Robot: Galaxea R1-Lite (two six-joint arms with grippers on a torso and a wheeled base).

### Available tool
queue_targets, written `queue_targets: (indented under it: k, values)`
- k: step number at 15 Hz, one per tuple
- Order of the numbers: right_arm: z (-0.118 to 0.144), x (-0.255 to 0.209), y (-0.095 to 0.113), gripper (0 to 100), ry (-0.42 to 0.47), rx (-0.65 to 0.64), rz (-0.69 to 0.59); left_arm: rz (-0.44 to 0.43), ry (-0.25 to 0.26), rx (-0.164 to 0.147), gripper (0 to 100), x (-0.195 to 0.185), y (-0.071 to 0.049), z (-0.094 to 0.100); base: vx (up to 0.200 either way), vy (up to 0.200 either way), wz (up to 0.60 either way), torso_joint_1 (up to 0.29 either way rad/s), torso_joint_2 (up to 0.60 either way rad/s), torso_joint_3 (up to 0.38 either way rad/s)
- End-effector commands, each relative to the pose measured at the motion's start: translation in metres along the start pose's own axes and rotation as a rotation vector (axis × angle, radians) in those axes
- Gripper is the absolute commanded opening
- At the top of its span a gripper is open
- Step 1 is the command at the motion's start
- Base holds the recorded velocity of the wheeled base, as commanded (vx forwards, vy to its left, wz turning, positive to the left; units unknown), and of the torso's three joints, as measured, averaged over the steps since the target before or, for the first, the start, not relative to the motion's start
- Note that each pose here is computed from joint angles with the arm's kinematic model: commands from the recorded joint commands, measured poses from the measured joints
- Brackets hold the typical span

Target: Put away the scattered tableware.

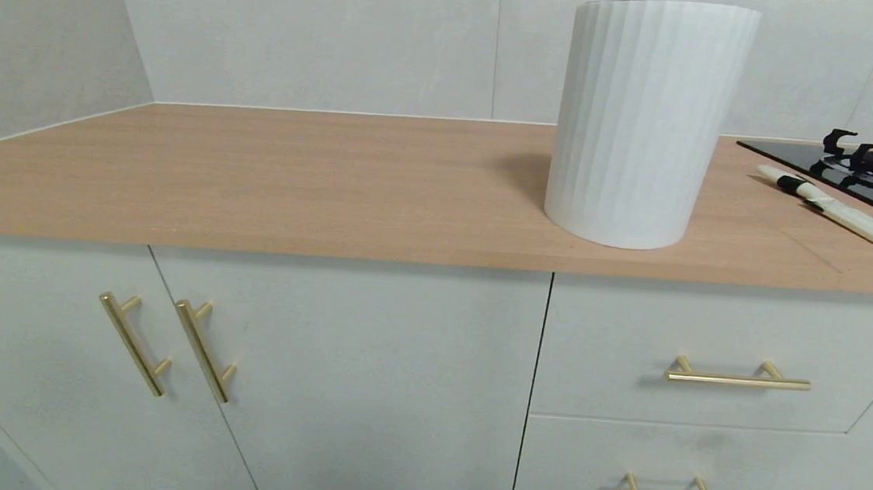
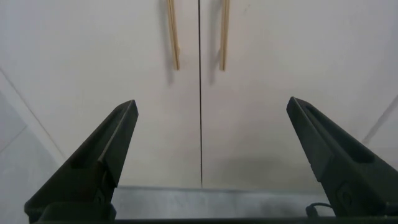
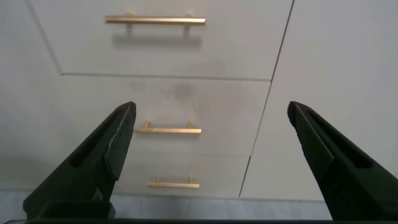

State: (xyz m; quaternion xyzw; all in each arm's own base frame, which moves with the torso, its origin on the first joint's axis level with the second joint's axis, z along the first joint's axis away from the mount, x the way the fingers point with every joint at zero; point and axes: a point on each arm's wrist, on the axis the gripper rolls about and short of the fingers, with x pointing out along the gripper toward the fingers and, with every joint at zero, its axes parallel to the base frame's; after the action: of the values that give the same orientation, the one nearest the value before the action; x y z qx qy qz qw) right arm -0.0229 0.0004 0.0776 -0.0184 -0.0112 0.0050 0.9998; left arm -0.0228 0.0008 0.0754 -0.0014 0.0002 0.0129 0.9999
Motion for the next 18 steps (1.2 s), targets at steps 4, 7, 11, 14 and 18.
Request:
queue_targets:
  k: [4, 7, 11, 14, 18]
  values:
    - [0.0001, 0.0002, 0.0000, 100, 0.002, 0.000, 0.000, 0.000, 0.000, 0.000, 100, 0.0000, 0.0000, 0.0000, 0.000, 0.000, 0.00, 0.000, 0.00, 0.000]
    - [0.0001, 0.0002, 0.0000, 100, 0.002, 0.001, -0.001, 0.000, 0.000, 0.000, 100, 0.0000, 0.0000, 0.0000, 0.000, -0.067, 0.00, 0.002, 0.00, 0.001]
    - [0.0001, 0.0002, 0.0000, 100, 0.002, 0.001, -0.001, 0.000, 0.001, 0.000, 100, 0.0000, 0.0000, -0.0001, 0.000, -0.200, 0.00, 0.005, 0.00, 0.001]
    - [0.0002, 0.0002, 0.0000, 100, 0.001, -0.003, -0.001, 0.000, 0.000, 0.000, 100, 0.0000, 0.0000, 0.0000, 0.000, -0.200, 0.00, 0.001, 0.00, 0.002]
    - [0.0002, 0.0002, 0.0000, 100, 0.001, -0.006, -0.001, 0.000, 0.000, -0.006, 100, 0.0000, 0.0000, 0.0000, 0.000, -0.050, 0.00, -0.001, 0.00, 0.002]
